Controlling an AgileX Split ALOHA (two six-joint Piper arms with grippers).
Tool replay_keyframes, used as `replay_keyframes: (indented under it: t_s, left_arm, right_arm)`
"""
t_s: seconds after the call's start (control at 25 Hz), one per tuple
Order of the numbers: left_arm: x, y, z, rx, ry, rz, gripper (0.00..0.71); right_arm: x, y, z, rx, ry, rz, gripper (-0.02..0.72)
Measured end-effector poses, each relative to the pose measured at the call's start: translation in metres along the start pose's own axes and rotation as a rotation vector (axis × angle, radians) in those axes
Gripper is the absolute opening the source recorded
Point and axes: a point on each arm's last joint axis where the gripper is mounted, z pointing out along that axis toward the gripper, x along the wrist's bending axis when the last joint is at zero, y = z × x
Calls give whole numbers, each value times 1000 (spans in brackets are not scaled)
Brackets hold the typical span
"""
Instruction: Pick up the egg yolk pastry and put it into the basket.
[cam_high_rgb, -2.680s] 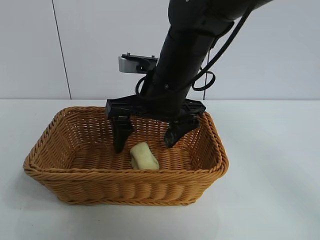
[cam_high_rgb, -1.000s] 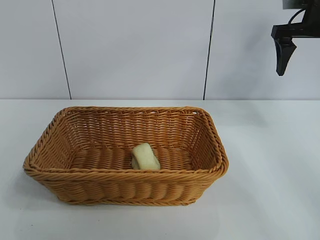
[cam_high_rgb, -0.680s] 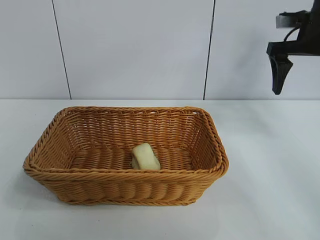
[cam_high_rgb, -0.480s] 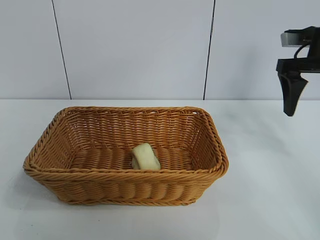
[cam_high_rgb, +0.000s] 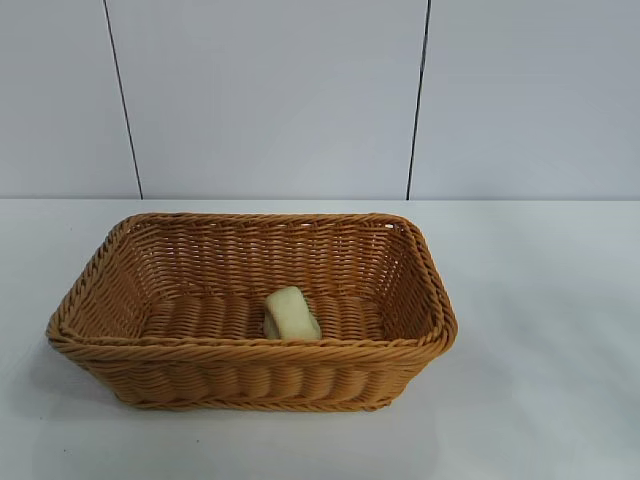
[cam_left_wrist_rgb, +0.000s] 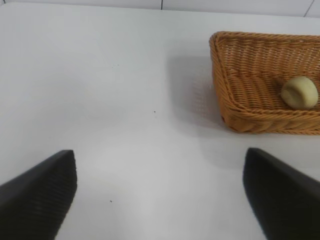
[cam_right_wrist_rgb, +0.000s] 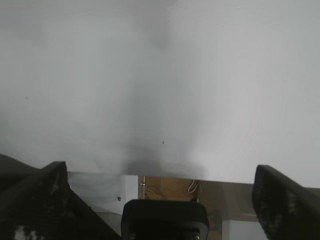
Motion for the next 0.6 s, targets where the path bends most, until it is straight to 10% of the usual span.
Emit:
replay_keyframes:
  t_s: [0.6]
  left_arm:
    - [0, 0, 0, 0, 0, 0, 696]
  right_arm:
    - [2, -95, -59, -740, 0, -18, 695]
